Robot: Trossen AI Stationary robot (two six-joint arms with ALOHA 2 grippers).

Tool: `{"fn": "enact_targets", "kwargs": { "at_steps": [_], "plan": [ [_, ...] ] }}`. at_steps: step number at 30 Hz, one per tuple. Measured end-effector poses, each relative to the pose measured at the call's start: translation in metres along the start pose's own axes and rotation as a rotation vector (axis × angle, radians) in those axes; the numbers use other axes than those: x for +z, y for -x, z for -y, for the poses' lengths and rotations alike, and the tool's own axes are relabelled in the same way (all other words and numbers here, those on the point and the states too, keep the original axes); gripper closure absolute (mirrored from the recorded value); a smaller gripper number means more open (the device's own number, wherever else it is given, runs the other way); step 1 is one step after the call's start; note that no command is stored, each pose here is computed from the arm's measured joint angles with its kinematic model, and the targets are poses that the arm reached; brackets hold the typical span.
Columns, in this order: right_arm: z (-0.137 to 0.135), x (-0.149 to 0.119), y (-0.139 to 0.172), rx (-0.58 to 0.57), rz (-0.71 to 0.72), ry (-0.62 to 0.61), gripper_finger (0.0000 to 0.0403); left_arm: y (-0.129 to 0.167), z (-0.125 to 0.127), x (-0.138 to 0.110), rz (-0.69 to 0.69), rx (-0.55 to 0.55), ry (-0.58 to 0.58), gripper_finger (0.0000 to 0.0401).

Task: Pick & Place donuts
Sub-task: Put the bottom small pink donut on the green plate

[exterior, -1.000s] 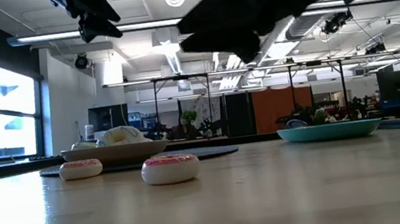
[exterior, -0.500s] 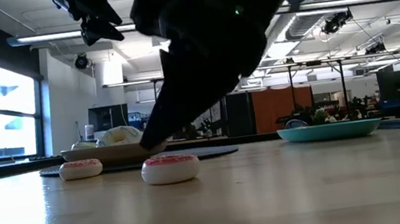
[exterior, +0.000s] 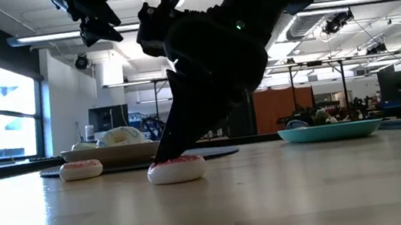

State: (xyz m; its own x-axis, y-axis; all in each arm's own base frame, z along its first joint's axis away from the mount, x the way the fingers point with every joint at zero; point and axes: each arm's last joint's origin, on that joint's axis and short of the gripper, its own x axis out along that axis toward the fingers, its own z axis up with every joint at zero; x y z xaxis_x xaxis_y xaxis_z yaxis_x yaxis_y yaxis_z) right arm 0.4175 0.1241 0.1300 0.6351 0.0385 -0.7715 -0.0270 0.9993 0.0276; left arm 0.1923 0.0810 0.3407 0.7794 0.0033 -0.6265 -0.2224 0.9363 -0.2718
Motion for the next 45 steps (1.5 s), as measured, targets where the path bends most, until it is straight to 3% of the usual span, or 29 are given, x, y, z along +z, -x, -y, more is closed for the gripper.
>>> {"fn": "enact_targets", "kwargs": {
  "at_steps": [5,12,16,19,25,30,37,42,45],
  "plan": [
    [0.003,-0.003,0.000,-0.010,-0.032,-0.043,0.0255,0.000,0.000,0.000,0.000,0.000,0.000,0.0193],
    [0.014,-0.001,0.003,0.038,-0.072,-0.096,0.0387,0.000,0.002,-0.003,-0.026,-0.083,-0.076,0.0193],
    [0.020,0.008,0.021,0.022,-0.058,-0.116,0.0375,0.001,0.008,-0.012,-0.108,-0.243,-0.120,0.0193],
    [0.028,0.017,0.050,-0.085,-0.051,-0.103,0.0373,0.000,0.018,-0.021,-0.196,-0.298,-0.144,0.0194],
    [0.059,0.013,0.118,-0.389,-0.191,-0.088,0.0392,-0.006,0.047,-0.032,-0.300,-0.265,-0.213,0.0225],
    [0.100,-0.022,0.142,-0.624,-0.267,-0.235,0.0387,-0.008,0.073,-0.040,-0.343,-0.317,-0.225,0.0255],
    [0.156,-0.091,0.137,-0.706,-0.236,-0.485,0.0392,-0.007,0.095,-0.054,-0.413,-0.244,-0.254,0.0284],
    [0.180,-0.117,0.144,-0.788,-0.149,-0.591,0.0393,-0.005,0.103,-0.059,-0.414,-0.191,-0.280,0.0294],
    [0.189,-0.126,0.147,-0.757,-0.100,-0.656,0.0397,-0.005,0.105,-0.060,-0.415,-0.181,-0.275,0.0295]
  ]
}}
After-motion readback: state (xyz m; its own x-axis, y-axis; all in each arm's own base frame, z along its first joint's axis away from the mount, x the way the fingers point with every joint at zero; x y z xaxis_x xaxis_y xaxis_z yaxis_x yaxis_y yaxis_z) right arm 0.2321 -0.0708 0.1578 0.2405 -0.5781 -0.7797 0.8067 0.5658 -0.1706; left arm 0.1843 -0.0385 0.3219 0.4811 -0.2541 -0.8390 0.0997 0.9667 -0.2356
